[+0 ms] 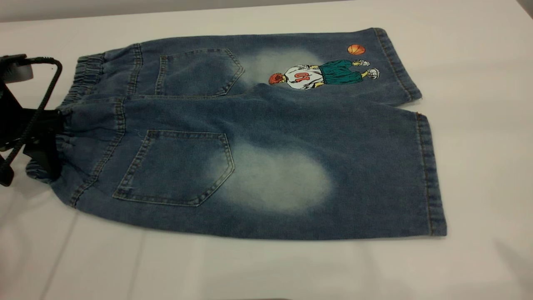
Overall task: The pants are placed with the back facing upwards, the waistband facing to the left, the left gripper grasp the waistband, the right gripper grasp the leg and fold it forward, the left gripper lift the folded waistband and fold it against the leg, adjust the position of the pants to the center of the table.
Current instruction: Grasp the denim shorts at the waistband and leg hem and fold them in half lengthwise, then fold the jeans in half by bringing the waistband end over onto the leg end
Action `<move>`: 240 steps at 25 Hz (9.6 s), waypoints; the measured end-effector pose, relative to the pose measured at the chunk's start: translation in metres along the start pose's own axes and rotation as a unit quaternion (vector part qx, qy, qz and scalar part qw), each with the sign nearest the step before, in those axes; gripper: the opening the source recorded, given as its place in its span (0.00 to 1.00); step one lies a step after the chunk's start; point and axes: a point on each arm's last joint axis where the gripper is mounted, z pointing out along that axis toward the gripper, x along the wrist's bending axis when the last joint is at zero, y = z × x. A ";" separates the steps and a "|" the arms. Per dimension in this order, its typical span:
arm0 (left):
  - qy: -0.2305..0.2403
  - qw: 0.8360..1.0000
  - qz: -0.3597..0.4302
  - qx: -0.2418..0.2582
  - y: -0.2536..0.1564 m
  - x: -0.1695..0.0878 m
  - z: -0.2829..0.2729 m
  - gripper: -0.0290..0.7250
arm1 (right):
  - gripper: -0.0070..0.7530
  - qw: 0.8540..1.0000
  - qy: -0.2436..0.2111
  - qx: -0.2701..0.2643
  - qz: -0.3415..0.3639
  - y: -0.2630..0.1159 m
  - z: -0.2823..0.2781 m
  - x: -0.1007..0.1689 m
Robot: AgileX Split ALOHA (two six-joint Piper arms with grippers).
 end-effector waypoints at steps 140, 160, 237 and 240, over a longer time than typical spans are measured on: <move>-0.193 0.931 -0.258 -0.169 0.050 -0.052 -0.105 0.12 | 0.04 0.990 -0.050 0.127 -0.038 0.062 0.261 -0.018; -0.150 0.899 -0.313 -0.267 0.070 -0.038 -0.072 0.12 | 0.05 0.994 -0.089 0.064 -0.015 0.074 0.308 -0.054; 0.036 0.983 0.122 -0.131 0.112 -0.028 -0.069 0.74 | 0.62 0.965 0.151 0.190 -0.096 0.048 0.422 0.113; 0.036 0.983 0.122 -0.134 0.112 -0.028 -0.069 0.74 | 0.62 0.962 0.175 0.181 -0.103 0.045 0.433 0.116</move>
